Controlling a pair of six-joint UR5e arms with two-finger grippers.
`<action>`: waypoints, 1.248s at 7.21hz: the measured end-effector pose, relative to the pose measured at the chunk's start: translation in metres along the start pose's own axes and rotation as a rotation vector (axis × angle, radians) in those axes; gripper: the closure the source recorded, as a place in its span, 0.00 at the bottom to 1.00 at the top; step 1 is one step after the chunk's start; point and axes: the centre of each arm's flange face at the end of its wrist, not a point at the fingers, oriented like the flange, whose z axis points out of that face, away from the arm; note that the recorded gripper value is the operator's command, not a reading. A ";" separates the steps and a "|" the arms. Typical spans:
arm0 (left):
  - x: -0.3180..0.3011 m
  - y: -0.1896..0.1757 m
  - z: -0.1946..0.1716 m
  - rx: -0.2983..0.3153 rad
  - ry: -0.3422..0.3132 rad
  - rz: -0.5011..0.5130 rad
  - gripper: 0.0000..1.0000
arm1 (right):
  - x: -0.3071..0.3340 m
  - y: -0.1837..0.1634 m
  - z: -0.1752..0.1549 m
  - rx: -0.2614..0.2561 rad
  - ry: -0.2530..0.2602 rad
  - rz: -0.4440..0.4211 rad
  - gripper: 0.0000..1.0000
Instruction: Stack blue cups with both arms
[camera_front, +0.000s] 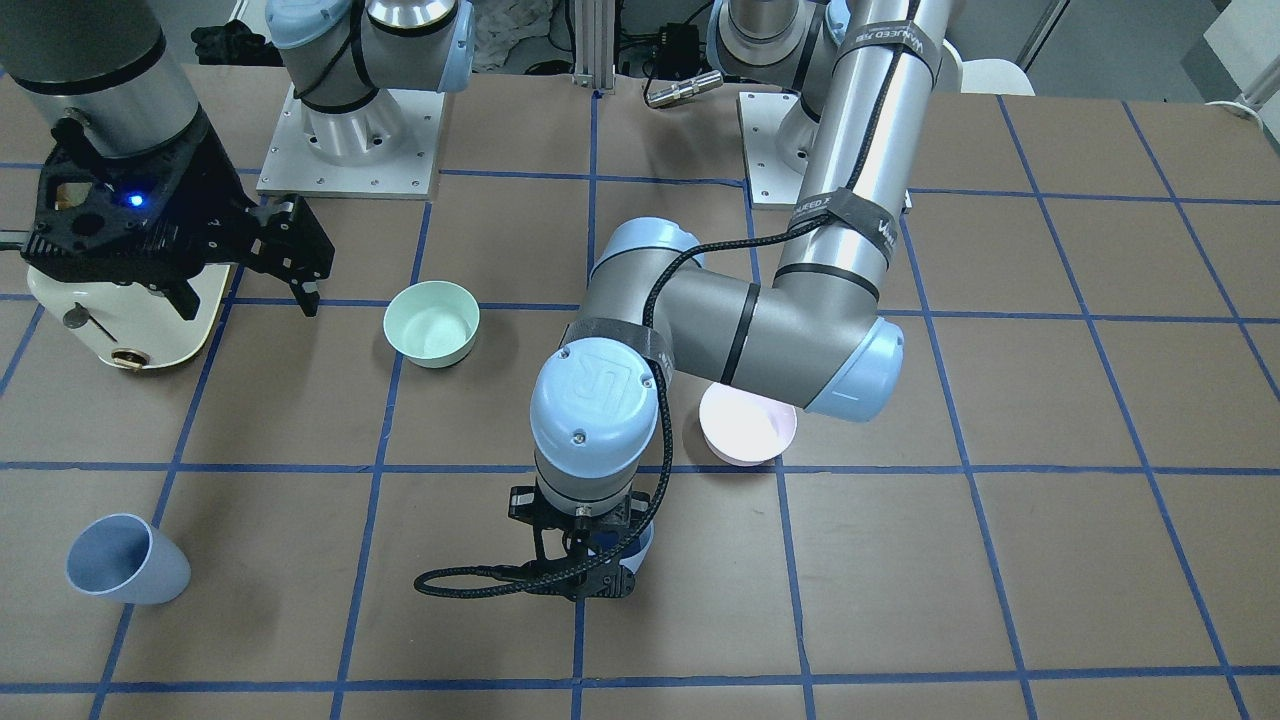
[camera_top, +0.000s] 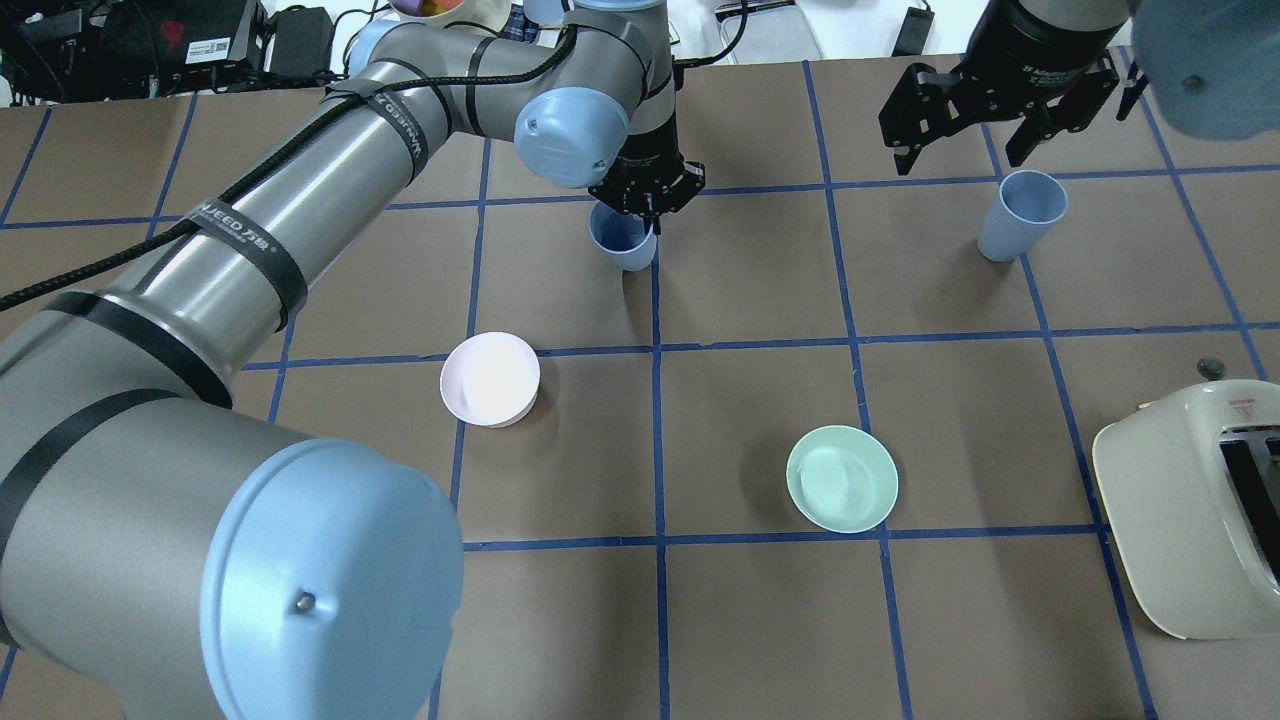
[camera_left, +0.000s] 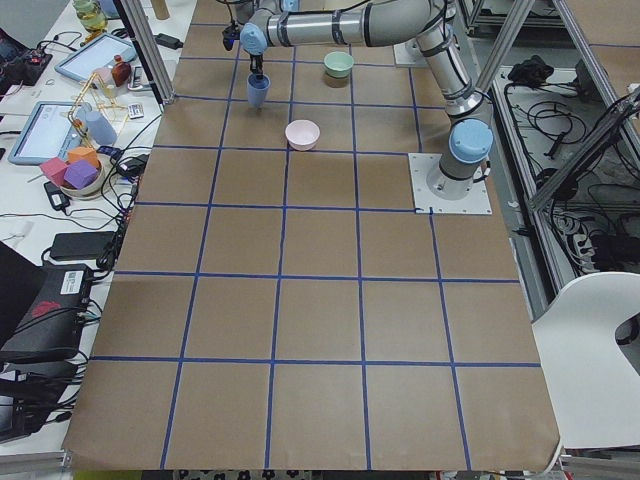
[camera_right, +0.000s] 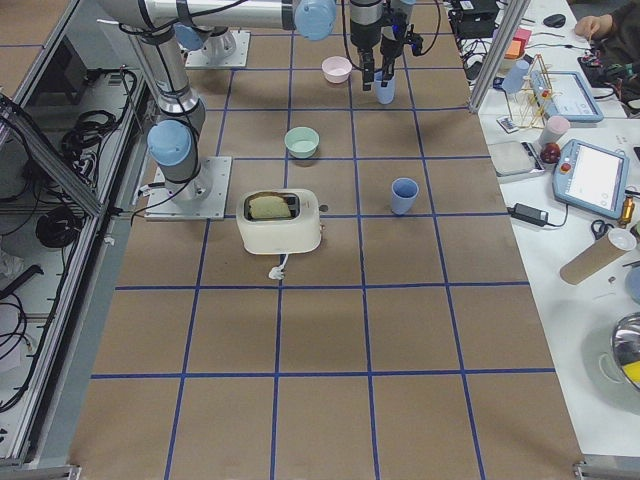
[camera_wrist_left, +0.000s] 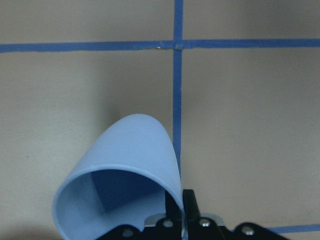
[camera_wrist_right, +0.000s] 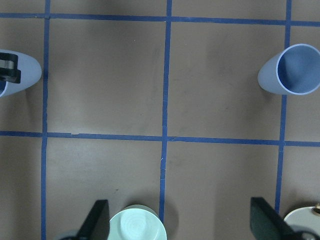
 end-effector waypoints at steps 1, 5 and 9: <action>0.006 0.002 0.005 -0.010 0.012 0.009 1.00 | 0.000 0.000 0.000 0.000 0.000 0.000 0.00; 0.013 0.004 0.002 -0.001 0.021 0.020 0.00 | 0.000 -0.001 0.001 0.000 -0.001 -0.003 0.00; -0.024 0.001 -0.057 0.051 0.039 0.061 0.00 | 0.030 -0.022 -0.004 0.014 -0.005 0.036 0.00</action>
